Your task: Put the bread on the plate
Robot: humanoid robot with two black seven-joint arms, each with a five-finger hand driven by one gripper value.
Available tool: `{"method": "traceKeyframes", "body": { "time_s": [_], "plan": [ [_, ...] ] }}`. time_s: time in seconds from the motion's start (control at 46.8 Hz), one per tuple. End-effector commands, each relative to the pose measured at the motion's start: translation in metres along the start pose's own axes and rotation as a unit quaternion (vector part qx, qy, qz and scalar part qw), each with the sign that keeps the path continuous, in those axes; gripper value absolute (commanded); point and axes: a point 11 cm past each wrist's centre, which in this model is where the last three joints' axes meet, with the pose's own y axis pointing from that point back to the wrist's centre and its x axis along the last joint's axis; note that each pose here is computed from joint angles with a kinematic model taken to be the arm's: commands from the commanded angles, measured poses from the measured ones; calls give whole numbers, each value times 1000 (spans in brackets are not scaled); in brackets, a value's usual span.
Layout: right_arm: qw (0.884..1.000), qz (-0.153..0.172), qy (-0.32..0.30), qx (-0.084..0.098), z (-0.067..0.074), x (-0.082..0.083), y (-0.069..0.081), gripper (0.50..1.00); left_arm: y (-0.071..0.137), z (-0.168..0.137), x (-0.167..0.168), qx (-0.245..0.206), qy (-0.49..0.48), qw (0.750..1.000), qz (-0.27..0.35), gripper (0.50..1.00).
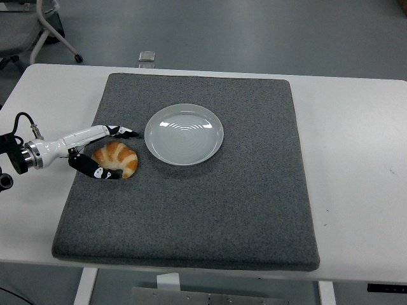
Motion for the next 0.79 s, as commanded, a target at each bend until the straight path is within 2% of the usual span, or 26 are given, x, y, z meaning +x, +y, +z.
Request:
{"method": "traceKeyframes", "body": {
  "time_s": [0.0,0.043,0.235,0.385,0.662,0.769],
  "plan": [
    [1000,0,0,0,0,0,0,930,1,-1,-1,1,0,1000,-2,585],
    [1000,0,1,0,0,0,0,930,1,-1,0,1,-1,1000,-1,500],
    [1000,0,1,0,0,0,0,930,1,3,12,-5,-6,1000,20,500],
    [1000,0,1,0,0,0,0,930,-1,11,22,-29,-11,999,39,500],
    [1000,0,1,0,0,0,0,930,1,12,28,-30,-9,998,49,500],
    [1000,0,1,0,0,0,0,930,9,9,39,-22,-14,998,62,500]
  ]
}}
